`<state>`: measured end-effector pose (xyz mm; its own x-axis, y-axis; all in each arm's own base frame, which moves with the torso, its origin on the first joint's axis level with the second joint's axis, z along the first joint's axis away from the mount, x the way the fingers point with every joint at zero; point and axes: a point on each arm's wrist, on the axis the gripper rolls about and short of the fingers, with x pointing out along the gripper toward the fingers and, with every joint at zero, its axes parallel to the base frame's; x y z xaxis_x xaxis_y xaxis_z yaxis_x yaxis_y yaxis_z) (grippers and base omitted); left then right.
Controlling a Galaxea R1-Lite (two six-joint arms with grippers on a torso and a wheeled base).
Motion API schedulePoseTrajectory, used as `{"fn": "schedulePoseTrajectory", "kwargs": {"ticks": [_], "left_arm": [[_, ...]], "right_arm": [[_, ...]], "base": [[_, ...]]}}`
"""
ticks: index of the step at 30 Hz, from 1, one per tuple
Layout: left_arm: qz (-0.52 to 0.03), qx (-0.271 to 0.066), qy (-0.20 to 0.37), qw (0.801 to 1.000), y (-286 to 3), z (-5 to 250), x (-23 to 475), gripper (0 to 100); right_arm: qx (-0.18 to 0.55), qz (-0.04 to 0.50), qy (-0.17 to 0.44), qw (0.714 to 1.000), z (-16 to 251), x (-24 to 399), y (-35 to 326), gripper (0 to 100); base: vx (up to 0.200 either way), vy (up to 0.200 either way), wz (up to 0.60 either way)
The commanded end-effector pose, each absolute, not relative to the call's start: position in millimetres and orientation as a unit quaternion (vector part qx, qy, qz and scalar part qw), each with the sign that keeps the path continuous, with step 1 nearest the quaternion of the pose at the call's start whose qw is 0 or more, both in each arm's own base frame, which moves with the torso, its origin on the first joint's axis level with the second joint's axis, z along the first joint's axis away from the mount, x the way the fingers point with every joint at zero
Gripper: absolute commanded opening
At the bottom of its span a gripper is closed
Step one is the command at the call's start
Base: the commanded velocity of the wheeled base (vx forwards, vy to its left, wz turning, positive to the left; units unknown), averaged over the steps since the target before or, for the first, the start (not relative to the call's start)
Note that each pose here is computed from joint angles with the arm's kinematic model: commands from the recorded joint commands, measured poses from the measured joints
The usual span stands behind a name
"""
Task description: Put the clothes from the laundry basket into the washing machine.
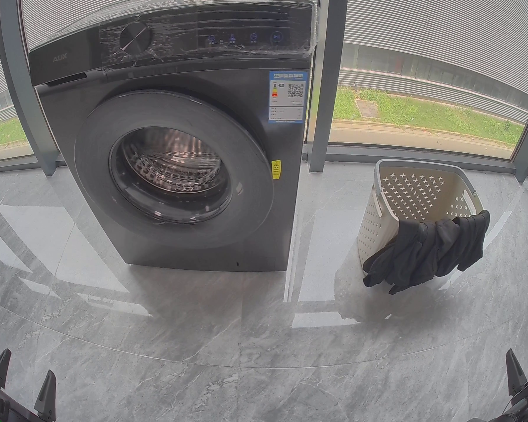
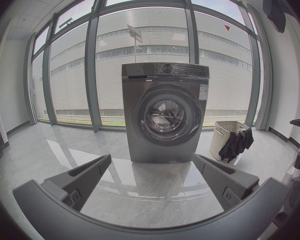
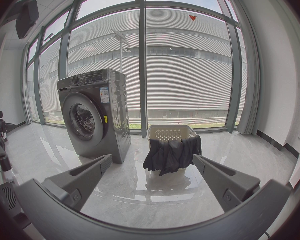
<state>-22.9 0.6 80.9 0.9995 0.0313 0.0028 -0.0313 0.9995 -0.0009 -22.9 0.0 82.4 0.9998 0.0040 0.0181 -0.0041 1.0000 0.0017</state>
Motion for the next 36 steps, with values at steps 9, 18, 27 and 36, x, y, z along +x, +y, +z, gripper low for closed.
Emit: {"fn": "schedulePoseTrajectory", "kwargs": {"ticks": [9,18,27,36], "left_arm": [[0.016,-0.001,-0.001,1.000,0.6,75.6,-22.8,100],[0.016,-0.001,-0.001,1.000,0.6,75.6,-22.8,100],[0.016,-0.001,-0.001,1.000,0.6,75.6,-22.8,100],[0.016,-0.001,-0.001,1.000,0.6,75.6,-22.8,100]], "right_arm": [[0.001,0.002,-0.008,1.000,77.2,-22.8,0.0,100],[0.001,0.002,-0.008,1.000,77.2,-22.8,0.0,100],[0.001,0.002,-0.008,1.000,77.2,-22.8,0.0,100],[0.001,0.002,-0.008,1.000,77.2,-22.8,0.0,100]], "base": [[0.000,-0.022,0.00],[0.000,0.000,0.00],[0.000,-0.178,0.00],[0.000,-0.200,0.00]]}}
